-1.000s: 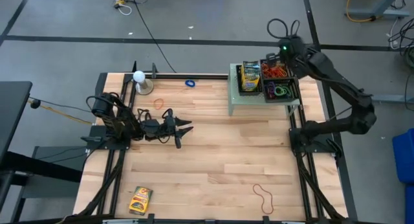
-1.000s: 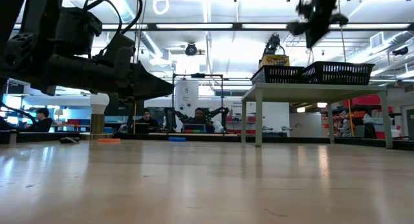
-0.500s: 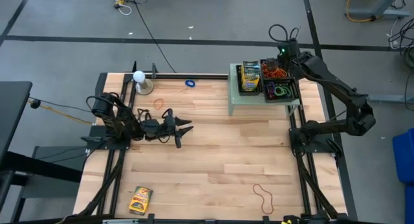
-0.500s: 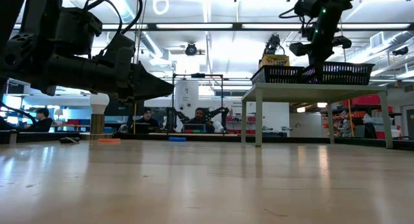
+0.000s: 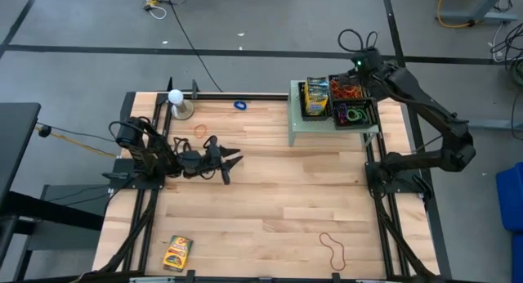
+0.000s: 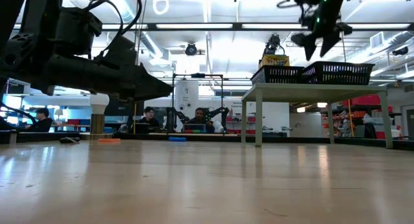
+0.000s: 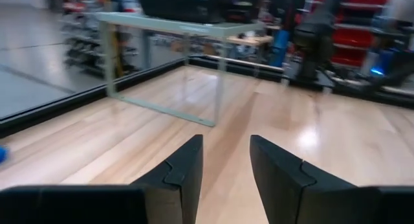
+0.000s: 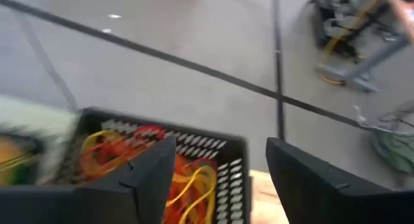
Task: Pick & Place Office Desk Supplies
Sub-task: Put the blue spring keychain into the bottom right black bin on the shelf
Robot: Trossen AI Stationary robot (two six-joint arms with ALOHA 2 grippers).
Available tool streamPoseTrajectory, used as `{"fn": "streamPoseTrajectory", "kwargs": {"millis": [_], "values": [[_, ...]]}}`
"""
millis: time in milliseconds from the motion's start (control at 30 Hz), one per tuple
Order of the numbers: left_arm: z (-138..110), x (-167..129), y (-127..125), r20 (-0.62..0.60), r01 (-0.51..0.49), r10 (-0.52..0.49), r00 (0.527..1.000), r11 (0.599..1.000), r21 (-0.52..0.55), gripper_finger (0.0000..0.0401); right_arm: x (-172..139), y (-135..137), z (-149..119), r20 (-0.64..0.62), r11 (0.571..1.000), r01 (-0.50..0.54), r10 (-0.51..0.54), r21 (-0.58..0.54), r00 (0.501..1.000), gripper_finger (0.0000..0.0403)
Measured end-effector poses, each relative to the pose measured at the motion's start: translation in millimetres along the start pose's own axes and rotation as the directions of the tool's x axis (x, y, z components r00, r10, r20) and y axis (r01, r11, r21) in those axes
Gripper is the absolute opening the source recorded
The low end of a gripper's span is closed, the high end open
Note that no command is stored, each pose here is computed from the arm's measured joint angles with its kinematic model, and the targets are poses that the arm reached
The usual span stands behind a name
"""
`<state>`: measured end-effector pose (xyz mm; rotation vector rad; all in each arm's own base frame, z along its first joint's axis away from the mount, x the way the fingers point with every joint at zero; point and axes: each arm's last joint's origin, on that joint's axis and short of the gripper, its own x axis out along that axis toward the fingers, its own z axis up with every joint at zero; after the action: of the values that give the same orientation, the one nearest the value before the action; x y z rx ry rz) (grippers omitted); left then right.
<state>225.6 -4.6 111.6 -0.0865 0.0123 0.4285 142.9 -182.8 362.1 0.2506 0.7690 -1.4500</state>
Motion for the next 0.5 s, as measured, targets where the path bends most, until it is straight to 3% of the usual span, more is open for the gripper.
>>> {"fn": "streamPoseTrajectory", "kwargs": {"millis": [133, 367, 500], "values": [[0.4, 1.7, 5.0, 0.005, -0.061, 0.062, 0.998, 0.996, -0.07, 0.0126, -42.3, 8.1, -10.2, 0.023, 0.989, -0.121, 0.124, -0.088, 0.992, 0.0191], [-0.3, 5.3, 13.1, -0.005, -0.091, 0.092, 0.996, 0.986, -0.142, 0.007, -95.8, 28.1, -73.3, 0.106, 0.918, -0.336, 0.363, -0.211, 0.926, 0.0017], [-0.7, 6.5, 16.1, -0.011, -0.106, 0.106, 0.994, 0.988, -0.114, 0.003, -105.8, 43.6, -116.1, 0.119, 0.851, -0.454, 0.495, -0.264, 0.86, 0.0022]]}}
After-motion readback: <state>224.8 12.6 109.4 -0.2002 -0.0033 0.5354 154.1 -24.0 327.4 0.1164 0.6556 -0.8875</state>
